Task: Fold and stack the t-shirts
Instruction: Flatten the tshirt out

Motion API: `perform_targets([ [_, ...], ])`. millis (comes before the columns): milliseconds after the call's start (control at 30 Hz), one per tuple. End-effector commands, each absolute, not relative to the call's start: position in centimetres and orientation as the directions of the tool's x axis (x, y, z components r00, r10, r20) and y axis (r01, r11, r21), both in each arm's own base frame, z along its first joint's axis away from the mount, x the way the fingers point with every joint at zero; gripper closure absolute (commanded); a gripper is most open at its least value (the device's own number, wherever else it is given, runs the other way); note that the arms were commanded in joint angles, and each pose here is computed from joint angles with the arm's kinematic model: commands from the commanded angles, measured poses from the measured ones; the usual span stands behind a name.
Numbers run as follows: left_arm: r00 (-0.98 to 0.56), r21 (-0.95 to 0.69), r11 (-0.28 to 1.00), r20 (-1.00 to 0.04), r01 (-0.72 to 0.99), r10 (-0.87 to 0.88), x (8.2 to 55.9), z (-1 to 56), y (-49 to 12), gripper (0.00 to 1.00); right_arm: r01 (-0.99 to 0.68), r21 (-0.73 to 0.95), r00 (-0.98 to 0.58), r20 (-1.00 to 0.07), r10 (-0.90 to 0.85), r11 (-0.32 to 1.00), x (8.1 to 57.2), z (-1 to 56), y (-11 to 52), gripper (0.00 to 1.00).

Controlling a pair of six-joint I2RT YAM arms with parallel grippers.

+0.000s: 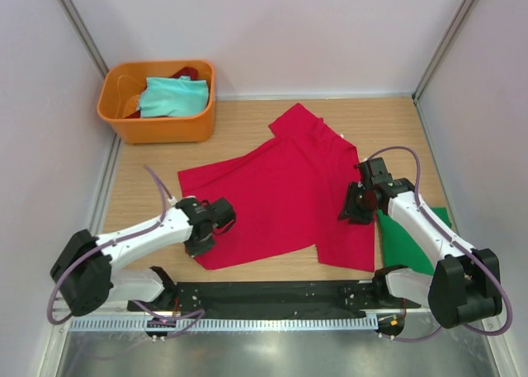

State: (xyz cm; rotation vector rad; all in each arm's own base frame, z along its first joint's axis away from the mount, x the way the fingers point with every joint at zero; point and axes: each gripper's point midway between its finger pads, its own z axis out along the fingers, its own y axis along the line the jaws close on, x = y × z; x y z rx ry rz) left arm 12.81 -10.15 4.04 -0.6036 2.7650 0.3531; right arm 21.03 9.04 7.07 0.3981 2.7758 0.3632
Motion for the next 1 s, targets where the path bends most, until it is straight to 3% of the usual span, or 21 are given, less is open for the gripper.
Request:
perform_targets([
  [0, -0.780, 0.162, 0.800, -0.396, -0.578, -0.484, 11.9, 5.3, -7.6, 1.00, 0.213, 0.308, -0.908, -0.288, 0.305, 0.927, 21.7, 7.6, 9.4, 0.59],
  [133, -0.663, 0.102, 0.696, -0.427, -0.711, -0.615, 10.3, 6.4, -5.7, 1.00, 0.207, 0.305, -0.914, -0.278, 0.295, 0.930, 21.6, 7.3, 9.5, 0.59],
  [333, -0.435, -0.206, 0.533, -0.378, -0.821, -0.817, 9.5, 6.6, -4.7, 0.97, 0.193, 0.305, -0.923, -0.265, 0.278, 0.933, 21.6, 7.2, 9.6, 0.59],
  [367, -0.359, -0.304, 0.460, -0.333, -0.834, -0.872, 9.7, 7.0, -4.8, 0.77, 0.190, 0.301, -0.926, -0.261, 0.272, 0.935, 21.5, 7.2, 9.6, 0.59],
  [400, -0.334, -0.335, 0.436, -0.321, -0.835, -0.886, 9.7, 7.1, -4.6, 0.64, 0.189, 0.301, -0.926, -0.263, 0.272, 0.935, 21.6, 7.3, 9.6, 0.59],
  [433, -0.315, -0.384, 0.419, -0.307, -0.822, -0.898, 10.0, 7.5, -4.6, 0.59, 0.188, 0.297, -0.926, -0.265, 0.270, 0.936, 21.6, 7.4, 9.6, 0.59],
  [467, -0.296, -0.454, 0.402, -0.287, -0.795, -0.911, 10.5, 8.2, -4.8, 0.49, 0.185, 0.298, -0.925, -0.268, 0.268, 0.936, 21.7, 7.5, 9.6, 0.59],
  [533, -0.289, -0.493, 0.396, -0.280, -0.775, -0.915, 10.8, 8.8, -4.8, 0.48, 0.187, 0.296, -0.927, -0.261, 0.268, 0.937, 21.8, 7.5, 9.6, 0.59],
  [667, -0.319, -0.540, 0.459, -0.337, -0.705, -0.886, 12.6, 11.4, -5.5, 0.60, 0.198, 0.289, -0.925, -0.260, 0.276, 0.937, 22.4, 7.5, 9.6, 0.59],
  [700, -0.354, -0.528, 0.532, -0.406, -0.662, -0.843, 13.2, 12.1, -5.3, 0.60, 0.200, 0.295, -0.921, -0.269, 0.282, 0.934, 22.8, 7.8, 9.7, 0.59],
  [800, -0.410, -0.493, 0.675, -0.546, -0.548, -0.731, 15.8, 15.6, -6.4, 0.53, 0.198, 0.307, -0.907, -0.303, 0.293, 0.931, 24.5, 8.7, 10.0, 0.59],
  [833, -0.456, -0.415, 0.745, -0.603, -0.522, -0.655, 16.8, 15.9, -7.0, 0.51, 0.201, 0.319, -0.898, -0.317, 0.304, 0.926, 25.2, 9.0, 10.2, 0.59],
  [867, -0.441, -0.451, 0.764, -0.631, -0.461, -0.639, 18.7, 18.6, -8.4, 0.45, 0.195, 0.339, -0.880, -0.355, 0.317, 0.920, 26.6, 9.3, 10.5, 0.59],
  [933, -0.556, -0.239, 0.903, -0.722, -0.358, -0.412, 21.0, 18.5, -9.8, 0.39, 0.185, 0.374, -0.850, -0.402, 0.339, 0.909, 28.6, 10.0, 11.0, 0.59],
  [967, -0.544, -0.239, 0.901, -0.731, -0.363, -0.413, 23.2, 20.0, -10.0, 0.37, 0.172, 0.400, -0.819, -0.450, 0.356, 0.900, 30.4, 10.7, 11.4, 0.59],
])
